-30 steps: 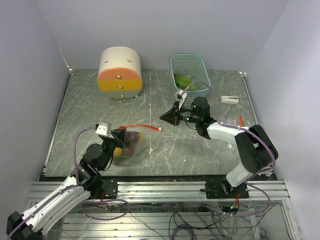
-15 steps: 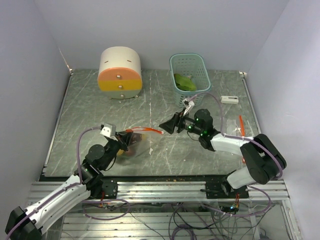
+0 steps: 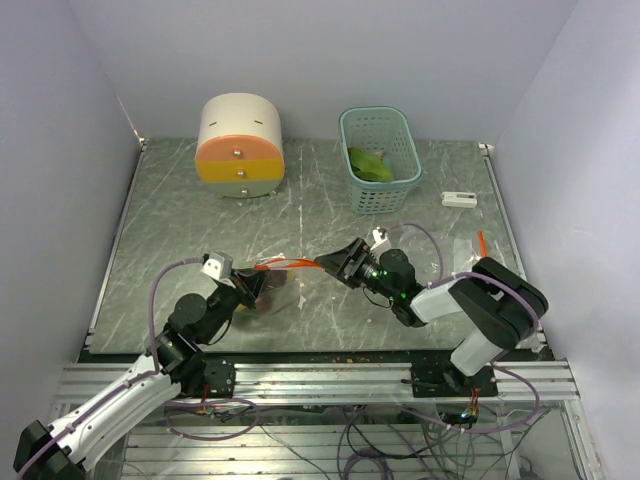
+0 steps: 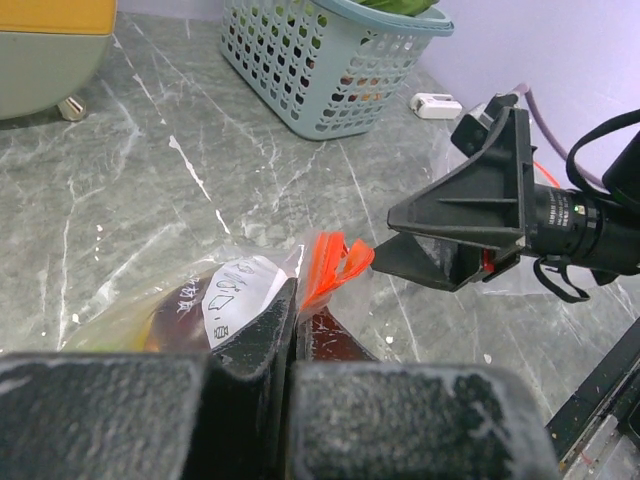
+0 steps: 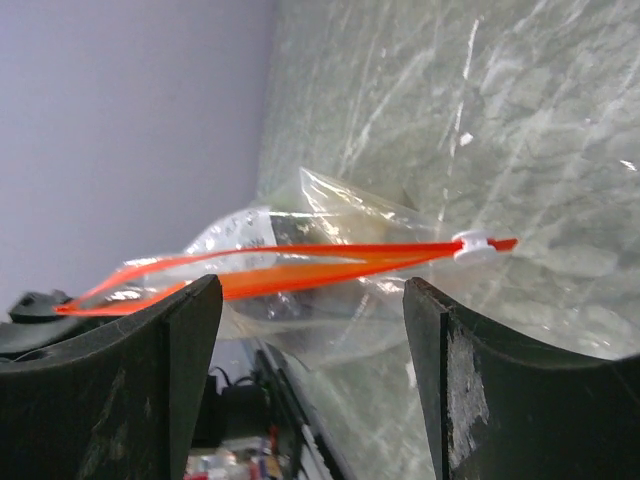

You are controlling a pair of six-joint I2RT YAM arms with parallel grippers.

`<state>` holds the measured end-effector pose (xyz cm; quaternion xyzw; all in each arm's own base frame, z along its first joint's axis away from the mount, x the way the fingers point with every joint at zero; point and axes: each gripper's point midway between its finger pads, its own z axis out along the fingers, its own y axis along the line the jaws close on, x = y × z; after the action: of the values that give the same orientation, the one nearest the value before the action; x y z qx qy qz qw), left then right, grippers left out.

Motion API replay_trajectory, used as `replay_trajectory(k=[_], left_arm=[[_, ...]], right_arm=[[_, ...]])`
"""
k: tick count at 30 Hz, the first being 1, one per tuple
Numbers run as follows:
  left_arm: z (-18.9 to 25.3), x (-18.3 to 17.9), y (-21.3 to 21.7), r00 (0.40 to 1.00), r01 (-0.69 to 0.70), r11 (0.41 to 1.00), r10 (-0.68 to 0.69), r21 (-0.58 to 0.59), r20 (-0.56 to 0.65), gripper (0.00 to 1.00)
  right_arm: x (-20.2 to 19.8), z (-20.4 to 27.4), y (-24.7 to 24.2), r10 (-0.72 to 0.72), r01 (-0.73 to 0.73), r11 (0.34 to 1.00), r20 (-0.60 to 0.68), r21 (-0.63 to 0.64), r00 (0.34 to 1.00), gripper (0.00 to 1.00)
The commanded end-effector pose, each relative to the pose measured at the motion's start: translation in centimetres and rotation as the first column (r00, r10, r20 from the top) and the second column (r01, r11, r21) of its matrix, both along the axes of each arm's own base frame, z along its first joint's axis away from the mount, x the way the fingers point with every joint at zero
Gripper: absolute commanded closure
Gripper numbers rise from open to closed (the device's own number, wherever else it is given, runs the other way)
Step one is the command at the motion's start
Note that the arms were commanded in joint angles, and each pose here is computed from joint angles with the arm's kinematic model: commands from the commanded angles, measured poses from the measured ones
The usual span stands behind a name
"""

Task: Open the zip-top bag and remove the fake food
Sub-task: Open the zipper of the food storage bag at the center of the board, then place the zipper food storage bag at the center of the board.

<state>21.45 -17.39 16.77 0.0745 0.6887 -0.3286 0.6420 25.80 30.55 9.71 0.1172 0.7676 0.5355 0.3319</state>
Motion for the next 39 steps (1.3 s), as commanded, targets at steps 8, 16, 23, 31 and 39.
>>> replay_trajectory(k=[8,16,23,31,39], left_arm=[[-0.3,-0.2,0.1,1.0,0.002,1.0,-0.002,0.005,0.003,0.93],[-0.5,-0.3,0.1,1.0,0.004,1.0,-0.004,0.008,-0.002,0.93],[1.7,-0.6,0.3,0.999,0.006,1.0,-0.005,-0.03,0.034,0.68],[7.3,-1.5,1.4,0.993,-0.002,0.993,0.015,-0.119,0.115,0.29],[9.2,-0.9,2.8,0.987,-0.081,0.992,0.093,-0.091,0.128,0.28]], right_arm=[[-1.1,4.0,4.4,0.067,-0.03,0.917,-0.081,0.398,0.994,0.23],[-2.4,2.2,6.6,0.127,-0.085,0.917,-0.083,0.39,0.988,0.52],[-2.5,1.9,6.7,0.137,-0.109,0.923,-0.051,0.368,0.989,0.92],[-3.1,0.4,6.3,0.14,-0.121,0.945,-0.042,0.303,0.989,1.0],[-5.6,-1.3,4.1,0.145,-0.143,0.97,0.004,0.196,0.989,1.0]])
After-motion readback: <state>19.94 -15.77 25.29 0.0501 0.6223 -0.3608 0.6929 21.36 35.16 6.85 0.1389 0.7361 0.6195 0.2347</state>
